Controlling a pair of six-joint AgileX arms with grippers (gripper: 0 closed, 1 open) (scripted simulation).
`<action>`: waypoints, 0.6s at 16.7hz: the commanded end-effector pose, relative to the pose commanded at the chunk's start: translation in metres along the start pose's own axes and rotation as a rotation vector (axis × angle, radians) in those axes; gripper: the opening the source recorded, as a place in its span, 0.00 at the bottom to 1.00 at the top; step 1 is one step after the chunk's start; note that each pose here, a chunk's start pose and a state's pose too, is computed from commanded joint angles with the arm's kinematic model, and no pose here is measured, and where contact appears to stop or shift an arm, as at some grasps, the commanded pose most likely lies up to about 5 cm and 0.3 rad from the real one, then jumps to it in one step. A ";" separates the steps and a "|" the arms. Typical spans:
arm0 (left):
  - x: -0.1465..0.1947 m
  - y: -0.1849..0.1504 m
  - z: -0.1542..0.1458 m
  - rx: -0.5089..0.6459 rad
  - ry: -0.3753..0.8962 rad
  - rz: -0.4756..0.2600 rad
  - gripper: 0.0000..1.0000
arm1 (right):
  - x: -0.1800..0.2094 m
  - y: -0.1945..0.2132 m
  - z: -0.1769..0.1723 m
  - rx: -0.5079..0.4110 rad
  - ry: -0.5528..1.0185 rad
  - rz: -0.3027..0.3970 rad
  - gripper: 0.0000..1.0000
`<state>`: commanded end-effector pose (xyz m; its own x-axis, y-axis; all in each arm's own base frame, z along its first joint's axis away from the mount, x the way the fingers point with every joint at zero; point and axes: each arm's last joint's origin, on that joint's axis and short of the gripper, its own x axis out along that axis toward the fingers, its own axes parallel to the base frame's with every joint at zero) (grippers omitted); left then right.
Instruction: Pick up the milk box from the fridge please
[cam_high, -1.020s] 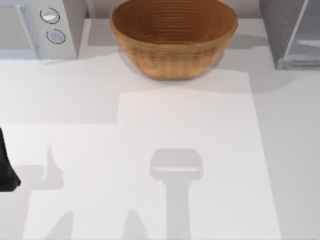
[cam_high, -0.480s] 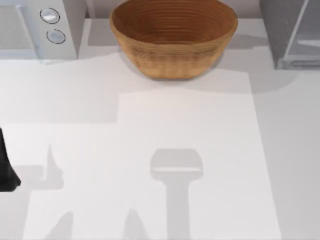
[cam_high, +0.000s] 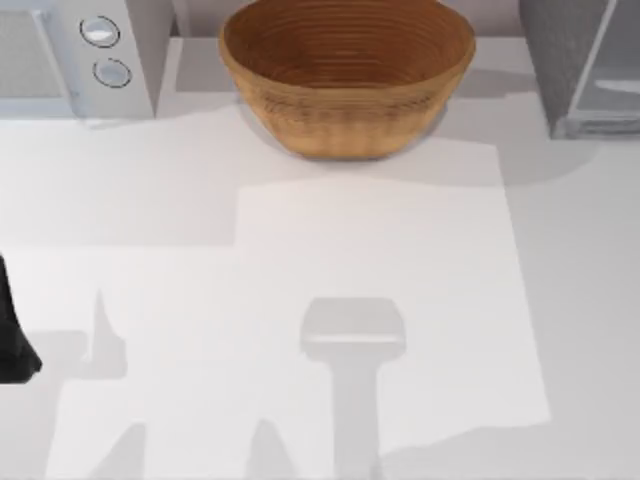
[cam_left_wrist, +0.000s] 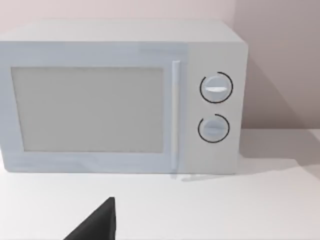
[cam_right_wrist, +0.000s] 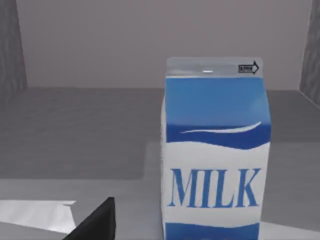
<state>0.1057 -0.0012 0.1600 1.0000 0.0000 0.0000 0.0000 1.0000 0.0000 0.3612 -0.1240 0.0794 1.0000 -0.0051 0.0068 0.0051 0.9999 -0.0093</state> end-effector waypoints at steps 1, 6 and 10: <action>0.000 0.000 0.000 0.000 0.000 0.000 1.00 | 0.011 0.002 -0.003 -0.001 0.000 -0.001 1.00; 0.000 0.000 0.000 0.000 0.000 0.000 1.00 | 0.030 0.007 -0.008 -0.003 0.006 -0.003 1.00; 0.000 0.000 0.000 0.000 0.000 0.000 1.00 | 0.032 0.005 -0.009 -0.002 0.007 -0.004 1.00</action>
<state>0.1057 -0.0012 0.1600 1.0000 0.0000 0.0000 0.0000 1.0000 0.0000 0.3937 -0.1191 0.0707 1.0000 -0.0091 -0.0002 0.0091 0.9999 -0.0117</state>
